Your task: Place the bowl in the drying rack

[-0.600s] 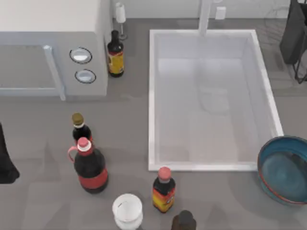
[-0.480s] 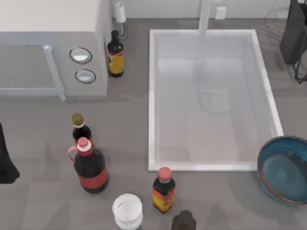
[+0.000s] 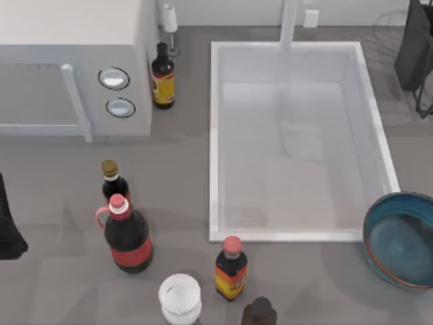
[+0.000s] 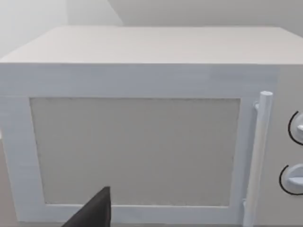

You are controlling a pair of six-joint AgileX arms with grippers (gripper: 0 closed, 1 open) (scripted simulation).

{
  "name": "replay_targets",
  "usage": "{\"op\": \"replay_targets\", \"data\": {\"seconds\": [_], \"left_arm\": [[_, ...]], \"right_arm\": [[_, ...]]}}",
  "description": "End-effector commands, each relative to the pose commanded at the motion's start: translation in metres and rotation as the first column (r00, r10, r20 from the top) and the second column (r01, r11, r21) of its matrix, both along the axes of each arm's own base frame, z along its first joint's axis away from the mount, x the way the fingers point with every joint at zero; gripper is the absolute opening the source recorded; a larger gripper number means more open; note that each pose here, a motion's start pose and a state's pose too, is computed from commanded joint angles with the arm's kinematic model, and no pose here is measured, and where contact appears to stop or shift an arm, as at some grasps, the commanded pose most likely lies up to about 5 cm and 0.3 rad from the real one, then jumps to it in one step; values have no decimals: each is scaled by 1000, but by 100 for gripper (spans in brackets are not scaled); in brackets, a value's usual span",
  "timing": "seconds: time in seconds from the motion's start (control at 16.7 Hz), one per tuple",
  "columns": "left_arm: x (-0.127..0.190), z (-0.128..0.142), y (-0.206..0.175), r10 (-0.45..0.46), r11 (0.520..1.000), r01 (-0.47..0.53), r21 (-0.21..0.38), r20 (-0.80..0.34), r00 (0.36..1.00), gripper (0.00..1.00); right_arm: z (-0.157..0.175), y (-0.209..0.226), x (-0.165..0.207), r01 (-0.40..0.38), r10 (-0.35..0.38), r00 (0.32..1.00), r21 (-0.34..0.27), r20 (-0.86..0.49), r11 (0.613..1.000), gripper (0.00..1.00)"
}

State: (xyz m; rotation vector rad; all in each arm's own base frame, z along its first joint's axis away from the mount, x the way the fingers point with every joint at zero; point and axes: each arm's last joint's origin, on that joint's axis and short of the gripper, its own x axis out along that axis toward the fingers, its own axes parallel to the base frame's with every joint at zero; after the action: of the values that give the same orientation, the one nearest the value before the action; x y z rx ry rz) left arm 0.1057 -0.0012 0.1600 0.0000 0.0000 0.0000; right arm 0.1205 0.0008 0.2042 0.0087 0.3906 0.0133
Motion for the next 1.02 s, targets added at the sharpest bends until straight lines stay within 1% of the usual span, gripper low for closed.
{"op": "replay_targets", "data": {"seconds": [0.12,0.18,0.3,0.48,0.66,0.78,0.9,1.02], "left_arm": [[0,0,0,0,1000,0,0,0,1000,100],[0,0,0,0,1000,0,0,0,1000,100],[0,0,0,0,1000,0,0,0,1000,100],[0,0,0,0,1000,0,0,0,1000,100],[0,0,0,0,1000,0,0,0,1000,100],[0,0,0,0,1000,0,0,0,1000,100],[0,0,0,0,1000,0,0,0,1000,100],[0,0,0,0,1000,0,0,0,1000,100]], "right_arm": [[11,1,15,-4,5,981,5,-192,1000,100],[15,2,24,-5,7,956,8,-292,1000,100],[21,3,45,-5,10,878,12,-479,1000,100],[24,6,76,-1,10,722,13,-692,1000,100],[26,8,102,2,6,583,8,-812,1000,100],[27,9,115,2,2,517,3,-856,1000,100],[26,10,122,2,-1,478,0,-878,1000,100],[26,10,124,2,-2,472,-1,-882,1000,100]]}}
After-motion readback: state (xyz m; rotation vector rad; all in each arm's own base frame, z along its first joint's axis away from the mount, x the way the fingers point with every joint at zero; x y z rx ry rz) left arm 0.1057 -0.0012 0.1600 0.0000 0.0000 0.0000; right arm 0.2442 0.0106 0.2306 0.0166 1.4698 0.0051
